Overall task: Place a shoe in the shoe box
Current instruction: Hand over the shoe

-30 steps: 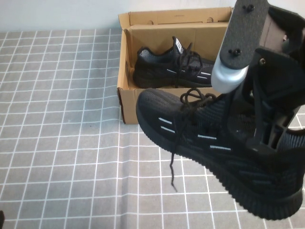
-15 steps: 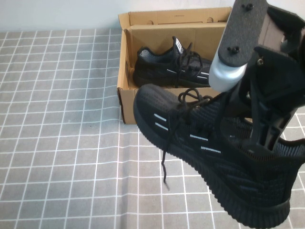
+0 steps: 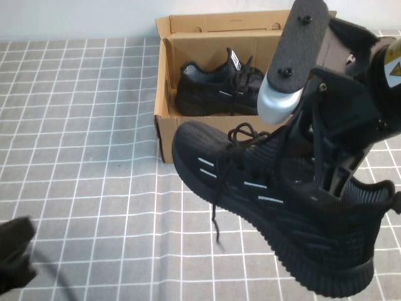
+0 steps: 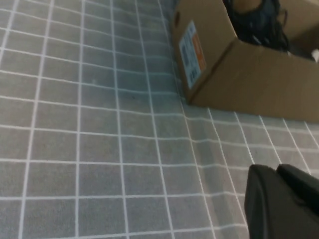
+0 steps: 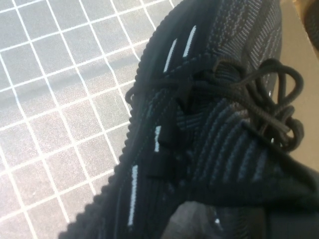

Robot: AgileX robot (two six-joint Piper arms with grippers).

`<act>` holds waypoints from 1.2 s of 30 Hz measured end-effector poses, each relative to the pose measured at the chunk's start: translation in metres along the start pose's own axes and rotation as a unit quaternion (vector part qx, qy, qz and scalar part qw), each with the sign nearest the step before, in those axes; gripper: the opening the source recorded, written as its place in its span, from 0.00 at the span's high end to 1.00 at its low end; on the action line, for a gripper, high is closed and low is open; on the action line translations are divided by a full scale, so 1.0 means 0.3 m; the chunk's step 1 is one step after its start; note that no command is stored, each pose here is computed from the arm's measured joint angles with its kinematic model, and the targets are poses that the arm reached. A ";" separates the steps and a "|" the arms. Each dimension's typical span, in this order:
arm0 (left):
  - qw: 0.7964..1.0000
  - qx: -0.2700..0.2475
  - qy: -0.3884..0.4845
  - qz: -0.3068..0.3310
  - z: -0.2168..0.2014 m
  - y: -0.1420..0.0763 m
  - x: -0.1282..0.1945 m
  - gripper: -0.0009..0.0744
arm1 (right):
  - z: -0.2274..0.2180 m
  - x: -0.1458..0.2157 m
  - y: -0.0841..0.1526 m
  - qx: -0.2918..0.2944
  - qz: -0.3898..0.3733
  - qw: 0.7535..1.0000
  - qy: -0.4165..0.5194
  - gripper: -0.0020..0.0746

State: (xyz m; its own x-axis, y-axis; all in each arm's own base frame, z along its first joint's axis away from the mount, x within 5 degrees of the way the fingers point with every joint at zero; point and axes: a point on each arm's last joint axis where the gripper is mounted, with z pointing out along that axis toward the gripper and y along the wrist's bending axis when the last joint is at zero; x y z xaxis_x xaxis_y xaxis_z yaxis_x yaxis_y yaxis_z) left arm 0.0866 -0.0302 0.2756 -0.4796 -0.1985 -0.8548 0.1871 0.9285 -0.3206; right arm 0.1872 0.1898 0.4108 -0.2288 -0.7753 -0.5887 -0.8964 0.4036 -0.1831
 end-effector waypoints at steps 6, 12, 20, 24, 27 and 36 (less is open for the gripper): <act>0.983 0.078 0.098 0.131 0.071 -0.112 -0.177 0.99 | 0.003 0.003 -0.006 0.009 -0.005 1.000 0.006 0.98; 0.935 0.195 0.168 0.244 0.172 -0.214 -0.325 0.99 | 0.002 0.006 -0.013 0.020 -0.010 1.000 0.011 0.98; 0.853 0.316 0.215 0.354 0.323 -0.286 -0.450 0.99 | 0.002 0.015 -0.019 0.029 -0.017 0.999 0.026 0.98; 0.821 0.358 0.202 0.396 0.402 -0.298 -0.469 0.99 | 0.001 0.020 -0.027 0.042 -0.033 0.998 0.036 0.98; 0.812 0.380 0.192 0.400 0.440 -0.305 -0.472 0.99 | 0.000 0.021 -0.036 0.053 -0.046 0.997 0.037 0.98; 0.806 0.392 0.172 0.408 0.464 -0.318 -0.499 0.99 | -0.025 0.050 -0.187 0.141 0.001 0.990 -0.003 0.98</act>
State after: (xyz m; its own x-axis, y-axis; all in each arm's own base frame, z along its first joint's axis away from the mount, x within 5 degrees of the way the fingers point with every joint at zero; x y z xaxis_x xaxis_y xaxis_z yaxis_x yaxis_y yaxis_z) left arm 0.2597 -0.1329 0.3773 -0.1063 0.6017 -0.7916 0.9807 0.1948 0.0164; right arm 0.2311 0.1518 0.4182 -0.2269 -0.7717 -0.5942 -0.7546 0.5250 -0.3937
